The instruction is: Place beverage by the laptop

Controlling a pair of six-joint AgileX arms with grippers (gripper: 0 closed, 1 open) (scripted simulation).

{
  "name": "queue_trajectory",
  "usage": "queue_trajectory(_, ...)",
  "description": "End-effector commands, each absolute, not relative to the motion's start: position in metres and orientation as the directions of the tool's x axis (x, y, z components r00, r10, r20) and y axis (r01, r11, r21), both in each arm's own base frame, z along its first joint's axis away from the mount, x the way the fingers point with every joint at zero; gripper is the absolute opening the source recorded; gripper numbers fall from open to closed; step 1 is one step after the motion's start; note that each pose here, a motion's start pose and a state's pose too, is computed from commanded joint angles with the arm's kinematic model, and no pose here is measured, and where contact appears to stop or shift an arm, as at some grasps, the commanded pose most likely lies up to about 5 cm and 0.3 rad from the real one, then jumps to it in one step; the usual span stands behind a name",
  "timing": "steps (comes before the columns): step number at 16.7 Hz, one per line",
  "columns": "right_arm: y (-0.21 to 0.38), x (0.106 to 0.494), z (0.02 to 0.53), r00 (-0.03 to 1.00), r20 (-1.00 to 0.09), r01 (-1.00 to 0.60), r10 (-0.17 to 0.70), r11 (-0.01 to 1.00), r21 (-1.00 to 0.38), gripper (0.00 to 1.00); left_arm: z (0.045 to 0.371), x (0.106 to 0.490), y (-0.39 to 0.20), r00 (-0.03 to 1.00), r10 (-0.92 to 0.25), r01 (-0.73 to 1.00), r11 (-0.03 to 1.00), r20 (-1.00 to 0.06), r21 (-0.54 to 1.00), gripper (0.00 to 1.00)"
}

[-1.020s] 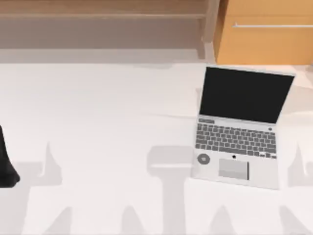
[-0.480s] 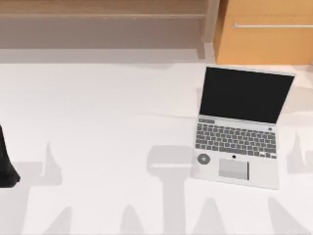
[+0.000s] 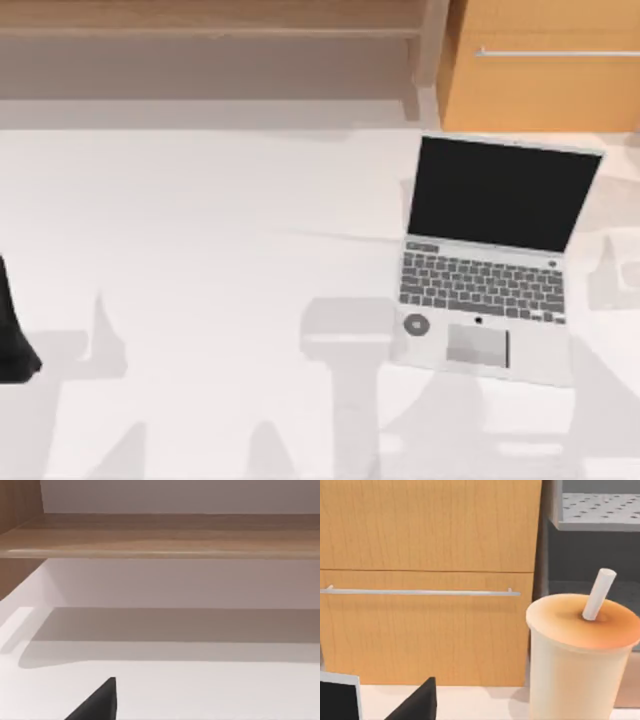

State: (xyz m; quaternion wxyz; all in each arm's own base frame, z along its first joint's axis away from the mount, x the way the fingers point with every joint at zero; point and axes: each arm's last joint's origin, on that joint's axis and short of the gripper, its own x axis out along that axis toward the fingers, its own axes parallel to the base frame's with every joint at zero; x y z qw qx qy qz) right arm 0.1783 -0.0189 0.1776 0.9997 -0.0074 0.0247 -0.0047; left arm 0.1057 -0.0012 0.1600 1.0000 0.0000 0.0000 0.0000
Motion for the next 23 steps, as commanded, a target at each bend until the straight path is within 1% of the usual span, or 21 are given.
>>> queue_trajectory(5,-0.03,0.209,0.163,0.998,-0.069,0.01,-0.011,1.0,-0.015,1.0,0.16,0.106,-0.001,1.0,0.0,0.0,1.0,0.0,0.0,1.0)
queue_trajectory(8,-0.039,0.228,0.142,0.995,-0.1,0.016,-0.017,1.0,-0.011,1.0,0.16,0.106,-0.001,1.0,0.0,0.0,1.0,0.0,0.0,1.0)
queue_trajectory(12,-0.051,0.246,0.115,0.993,-0.113,0.02,-0.021,1.0,-0.008,1.0,0.16,0.106,-0.001,1.0,0.0,0.0,1.0,0.0,0.0,1.0)
queue_trajectory(16,-0.058,0.254,0.099,0.995,-0.1,0.017,-0.018,1.0,-0.011,1.0,0.16,0.106,-0.001,1.0,0.0,0.0,1.0,0.0,0.0,1.0)
queue_trajectory(23,-0.057,0.255,0.098,0.995,-0.102,0.013,-0.014,1.0,-0.011,1.0,0.16,0.106,-0.001,1.0,0.0,0.0,1.0,0.0,0.0,1.0)
